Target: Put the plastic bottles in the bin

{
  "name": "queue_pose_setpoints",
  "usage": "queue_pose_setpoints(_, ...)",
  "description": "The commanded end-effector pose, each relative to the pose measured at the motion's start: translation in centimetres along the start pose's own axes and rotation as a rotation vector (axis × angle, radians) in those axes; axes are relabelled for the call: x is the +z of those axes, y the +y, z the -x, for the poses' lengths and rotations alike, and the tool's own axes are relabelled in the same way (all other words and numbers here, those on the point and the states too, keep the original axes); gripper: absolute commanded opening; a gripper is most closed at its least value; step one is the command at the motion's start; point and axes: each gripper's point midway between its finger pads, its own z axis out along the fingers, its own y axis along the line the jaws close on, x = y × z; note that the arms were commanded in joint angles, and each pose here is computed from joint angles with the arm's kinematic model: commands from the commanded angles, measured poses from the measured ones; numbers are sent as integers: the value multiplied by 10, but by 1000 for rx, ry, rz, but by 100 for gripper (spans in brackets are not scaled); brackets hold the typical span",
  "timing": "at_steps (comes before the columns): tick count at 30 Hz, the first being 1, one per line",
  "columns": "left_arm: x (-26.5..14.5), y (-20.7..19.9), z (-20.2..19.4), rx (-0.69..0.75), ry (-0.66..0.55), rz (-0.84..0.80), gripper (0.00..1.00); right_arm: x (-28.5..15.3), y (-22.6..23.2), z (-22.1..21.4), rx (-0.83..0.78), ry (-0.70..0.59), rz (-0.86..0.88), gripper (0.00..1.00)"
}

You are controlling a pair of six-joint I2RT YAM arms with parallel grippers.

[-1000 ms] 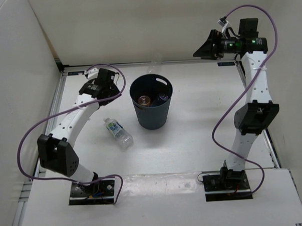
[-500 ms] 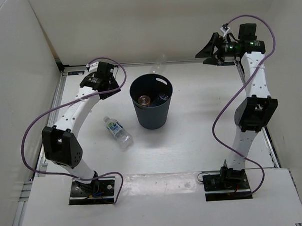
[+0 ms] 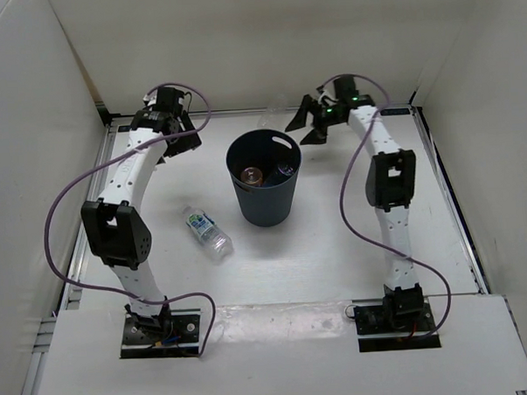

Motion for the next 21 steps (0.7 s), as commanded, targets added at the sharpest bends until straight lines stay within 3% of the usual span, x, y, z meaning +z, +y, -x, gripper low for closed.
queue_pose_setpoints(1, -20, 11, 18, 23, 3, -15, 98, 47, 40, 12, -53, -101, -20, 90)
queue_pose_setpoints(2, -22, 16, 24, 15, -2, -7, 98, 53, 43, 21, -14, -142, -16, 90)
queue_pose_setpoints(10, -16, 32, 43, 63, -31, -9, 98, 63, 73, 88, -183, -465, -35, 90)
queue_pose_setpoints(13, -12, 23, 60, 156, -82, -56, 97, 72, 40, 86, -177, -442, -108, 90)
queue_pose_setpoints(15, -5, 4, 82, 238, -131, -148, 91, 49, 48, 93, -193, -470, -107, 90)
queue_pose_setpoints(16, -5, -5, 86, 296, -134, -206, 91, 51, 18, 83, -155, -435, -149, 90)
queue_pose_setpoints(17, 15, -17, 85, 327, -103, -242, 99, 25, 42, 88, -187, -465, -126, 90)
queue_pose_setpoints(18, 6, -22, 107, 343, -165, -256, 99, 12, 38, 90, -197, -469, -131, 90)
queue_pose_setpoints(20, 55, -25, 92, 353, -54, -243, 99, -13, 27, 81, -184, -428, -130, 90)
queue_pose_setpoints(21, 24, -39, 138, 318, -196, -304, 99, -38, 33, 86, -195, -451, -126, 90)
